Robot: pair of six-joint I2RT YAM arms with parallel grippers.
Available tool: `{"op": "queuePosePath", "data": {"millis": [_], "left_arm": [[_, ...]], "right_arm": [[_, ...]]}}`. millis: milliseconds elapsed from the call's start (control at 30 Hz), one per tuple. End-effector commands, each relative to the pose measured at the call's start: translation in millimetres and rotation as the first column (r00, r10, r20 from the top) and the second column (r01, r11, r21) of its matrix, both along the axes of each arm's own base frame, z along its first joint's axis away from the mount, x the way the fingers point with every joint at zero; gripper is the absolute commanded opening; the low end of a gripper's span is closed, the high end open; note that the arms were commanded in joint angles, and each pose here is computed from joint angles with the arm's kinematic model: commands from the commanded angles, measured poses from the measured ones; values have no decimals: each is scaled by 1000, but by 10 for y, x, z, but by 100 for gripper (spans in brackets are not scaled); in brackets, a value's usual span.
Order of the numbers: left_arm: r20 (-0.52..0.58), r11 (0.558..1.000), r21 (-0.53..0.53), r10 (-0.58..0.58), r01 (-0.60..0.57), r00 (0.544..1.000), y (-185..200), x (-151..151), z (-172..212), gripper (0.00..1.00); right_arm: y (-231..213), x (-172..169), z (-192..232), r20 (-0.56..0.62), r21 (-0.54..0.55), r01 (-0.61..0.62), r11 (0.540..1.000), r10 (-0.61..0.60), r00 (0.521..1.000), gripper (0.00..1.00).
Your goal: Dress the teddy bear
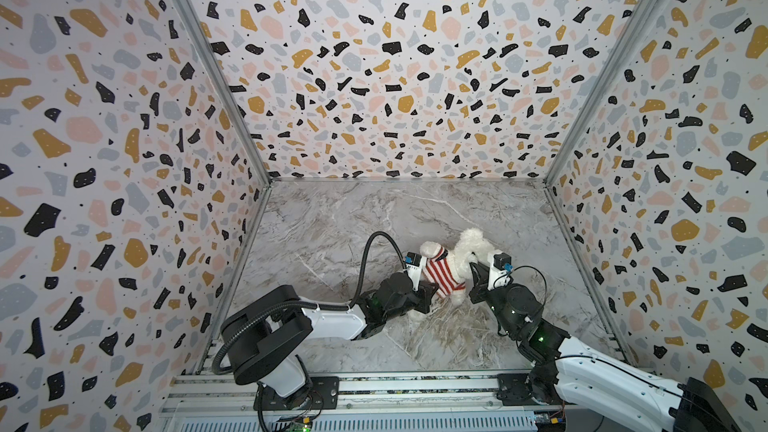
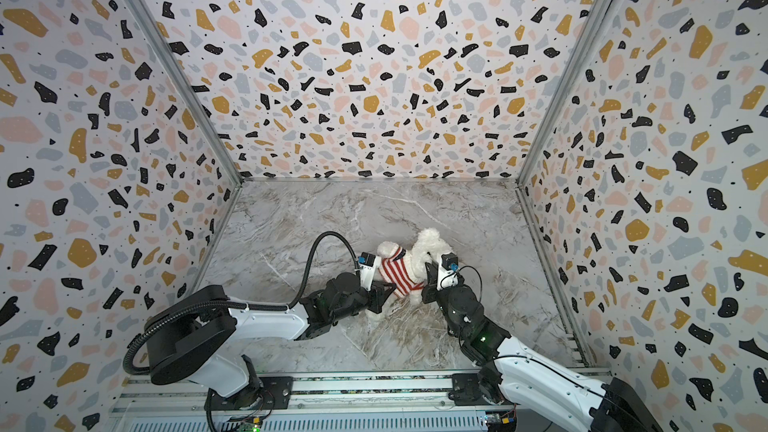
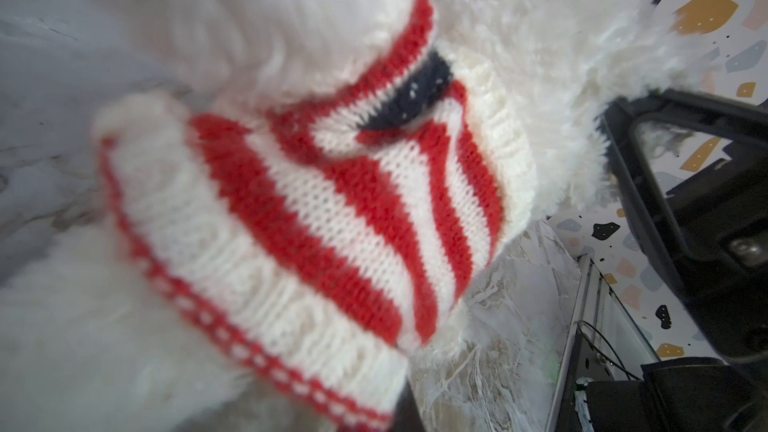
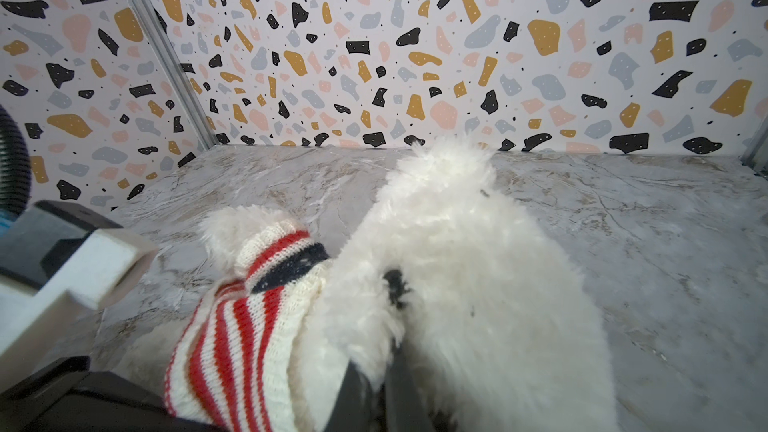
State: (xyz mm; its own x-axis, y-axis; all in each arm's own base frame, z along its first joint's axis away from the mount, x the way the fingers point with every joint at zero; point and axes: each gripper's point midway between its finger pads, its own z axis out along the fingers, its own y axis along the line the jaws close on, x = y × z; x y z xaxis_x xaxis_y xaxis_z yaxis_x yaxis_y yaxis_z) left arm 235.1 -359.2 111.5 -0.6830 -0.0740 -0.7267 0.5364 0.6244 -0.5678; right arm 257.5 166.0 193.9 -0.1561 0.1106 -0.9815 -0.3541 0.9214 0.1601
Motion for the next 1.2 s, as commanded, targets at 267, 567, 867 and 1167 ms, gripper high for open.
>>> {"op": "queuePosePath", "data": {"millis": [267,567,867,1167], "left_arm": [[32,998,50,40,-41,999,192,63,-51,0],[54,993,88,72,-76,996,333,126,-58,0],[63,991,113,64,-70,996,375,125,-74,0],[99,1000,22,-23,21,995,244,8,236,13]], "right_arm": [[14,34,322,59,69,6,998,-10,998,0],[30,42,379,66,69,2,998,-7,998,0],[66,65,409,70,71,-3,997,-2,998,0],[106,36,428,84,47,-34,998,30,996,0]]}}
